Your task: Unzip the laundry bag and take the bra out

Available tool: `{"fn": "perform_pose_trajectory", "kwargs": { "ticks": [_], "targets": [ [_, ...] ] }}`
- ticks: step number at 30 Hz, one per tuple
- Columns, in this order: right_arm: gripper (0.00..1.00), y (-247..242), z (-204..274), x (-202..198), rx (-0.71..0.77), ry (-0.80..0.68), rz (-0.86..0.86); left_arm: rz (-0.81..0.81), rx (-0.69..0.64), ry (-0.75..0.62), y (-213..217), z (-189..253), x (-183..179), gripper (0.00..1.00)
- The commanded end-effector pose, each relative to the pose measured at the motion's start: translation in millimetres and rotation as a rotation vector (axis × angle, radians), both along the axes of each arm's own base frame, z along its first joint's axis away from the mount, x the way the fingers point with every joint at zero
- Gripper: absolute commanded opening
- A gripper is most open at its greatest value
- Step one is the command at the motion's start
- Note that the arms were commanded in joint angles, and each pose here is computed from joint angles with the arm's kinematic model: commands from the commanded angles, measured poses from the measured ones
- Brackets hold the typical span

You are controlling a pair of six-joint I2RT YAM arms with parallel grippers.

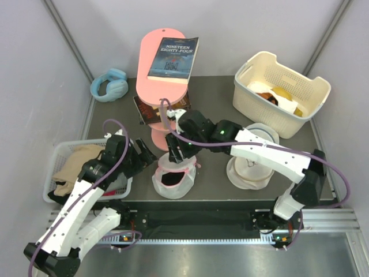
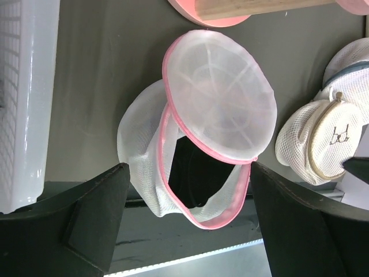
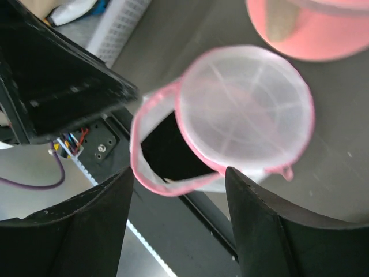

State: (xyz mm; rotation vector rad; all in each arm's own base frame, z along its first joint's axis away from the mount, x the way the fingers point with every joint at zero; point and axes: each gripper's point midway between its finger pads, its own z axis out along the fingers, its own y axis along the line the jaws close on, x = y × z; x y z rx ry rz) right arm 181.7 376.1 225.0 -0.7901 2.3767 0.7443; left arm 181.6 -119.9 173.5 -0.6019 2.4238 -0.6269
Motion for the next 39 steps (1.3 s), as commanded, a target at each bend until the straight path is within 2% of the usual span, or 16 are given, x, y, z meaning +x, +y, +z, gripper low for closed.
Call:
{"fn": "perform_pose_trajectory", "kwargs": {
  "ticks": [1,9,16,24,27,28,30,31,35,39],
  "targets": [
    [0.65,30.4,-22.5,2.7,-0.046,-0.034,0.061,0.005,0.009,-0.026,3.2,6.1,1.6,0.88],
    [0.67,56.5,-54.8,13.5,-0.066,-0.124,0.093,0.029,-0.001,-0.013,6.3,0.5,-4.5,0.88],
    [0.68,64.4,-82.1,3.5,-0.107,-0.122,0.156,0.036,-0.008,0.008,6.8,-5.9,-9.2,0.88],
    [0.66,57.6,-113.2,1.1,-0.162,-0.105,0.138,0.024,0.013,0.033,8.1,-15.8,-11.2,0.88],
    [0.53,51.7,-115.8,6.3,-0.191,-0.120,0.112,0.007,0.028,0.043,7.4,-23.2,-10.3,0.86],
    [0.39,51.1,-114.6,6.8,-0.192,-0.125,0.109,-0.009,0.041,0.058,6.8,-29.8,-10.7,0.85],
    [0.26,48.4,-113.2,8.5,-0.196,-0.132,0.092,-0.025,0.033,0.055,2.3,-32.2,-6.4,0.83],
    [0.16,47.9,-109.4,9.5,-0.189,-0.137,0.081,-0.034,0.040,0.073,1.0,-38.2,-5.8,0.83],
    [0.01,42.2,-98.8,13.8,-0.182,-0.161,0.042,-0.047,0.062,0.101,-1.1,-48.2,0.3,0.80],
    [0.00,37.4,-89.8,14.7,-0.168,-0.177,0.025,-0.081,0.042,0.116,-11.0,-50.8,6.7,0.79]
  ]
}}
